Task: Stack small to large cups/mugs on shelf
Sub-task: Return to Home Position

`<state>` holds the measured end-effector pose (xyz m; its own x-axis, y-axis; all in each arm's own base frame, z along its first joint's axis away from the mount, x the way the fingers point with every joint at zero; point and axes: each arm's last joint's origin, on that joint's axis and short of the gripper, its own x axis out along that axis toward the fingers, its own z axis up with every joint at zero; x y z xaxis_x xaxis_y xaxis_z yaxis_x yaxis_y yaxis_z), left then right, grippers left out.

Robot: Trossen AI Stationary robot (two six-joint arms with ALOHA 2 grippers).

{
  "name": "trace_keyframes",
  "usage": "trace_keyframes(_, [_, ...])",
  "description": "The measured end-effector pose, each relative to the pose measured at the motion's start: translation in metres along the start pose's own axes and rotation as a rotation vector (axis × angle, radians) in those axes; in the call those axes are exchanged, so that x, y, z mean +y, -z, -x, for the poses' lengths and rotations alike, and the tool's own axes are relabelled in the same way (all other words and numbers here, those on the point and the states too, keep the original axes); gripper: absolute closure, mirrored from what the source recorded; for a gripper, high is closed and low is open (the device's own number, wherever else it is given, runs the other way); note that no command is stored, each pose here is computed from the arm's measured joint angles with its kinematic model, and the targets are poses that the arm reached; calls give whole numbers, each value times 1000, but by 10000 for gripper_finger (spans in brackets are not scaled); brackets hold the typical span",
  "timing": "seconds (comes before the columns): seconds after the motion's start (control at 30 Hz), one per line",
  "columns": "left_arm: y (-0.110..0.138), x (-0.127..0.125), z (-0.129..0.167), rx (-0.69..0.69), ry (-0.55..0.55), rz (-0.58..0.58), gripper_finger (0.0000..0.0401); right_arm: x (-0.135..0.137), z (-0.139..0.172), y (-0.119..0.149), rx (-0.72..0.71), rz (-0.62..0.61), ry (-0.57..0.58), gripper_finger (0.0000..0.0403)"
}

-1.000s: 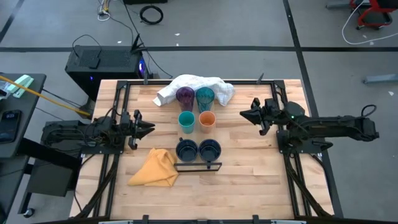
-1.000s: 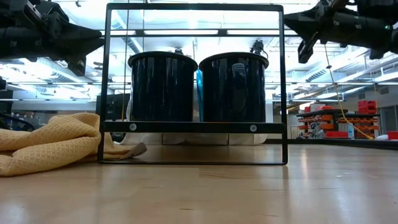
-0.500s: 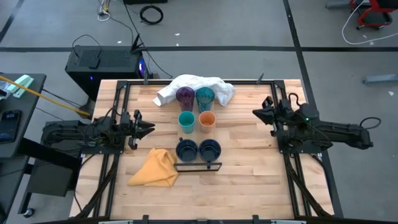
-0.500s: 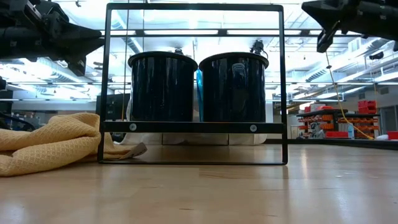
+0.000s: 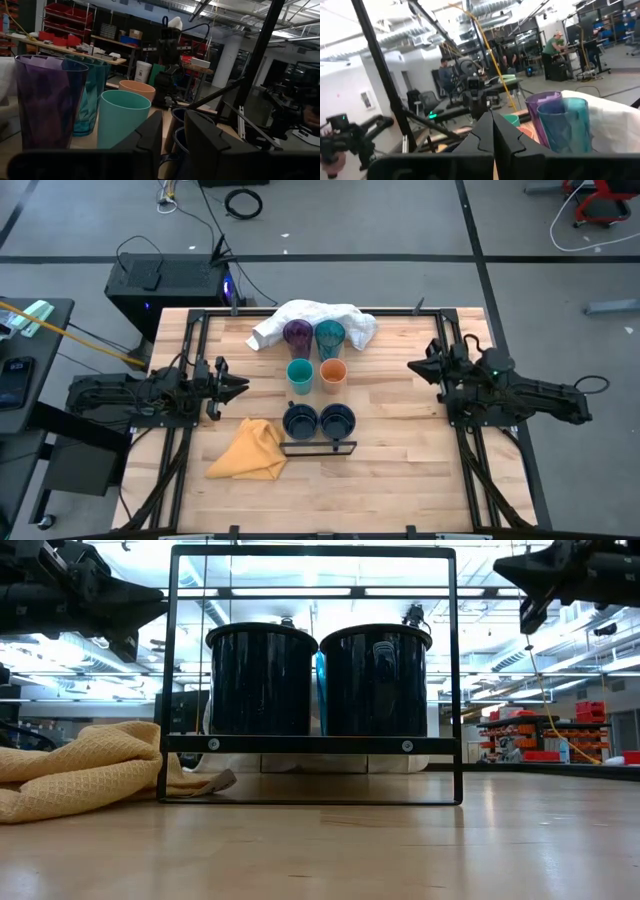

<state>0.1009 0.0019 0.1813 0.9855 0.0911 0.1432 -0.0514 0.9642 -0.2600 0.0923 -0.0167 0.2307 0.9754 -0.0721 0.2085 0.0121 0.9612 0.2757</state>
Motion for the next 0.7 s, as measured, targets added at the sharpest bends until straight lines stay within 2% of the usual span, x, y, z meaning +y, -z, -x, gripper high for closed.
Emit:
trace_keyframes(0.33, [0,0,0,0,0,0,310,-4,1,12,119,110,38,403])
trace_keyframes(0.47, [0,0,0,0,0,0,306,-5,2,17,174,109,51,403])
trace_keyframes(0.7, [0,0,0,0,0,-1,311,-6,2,21,181,141,34,403])
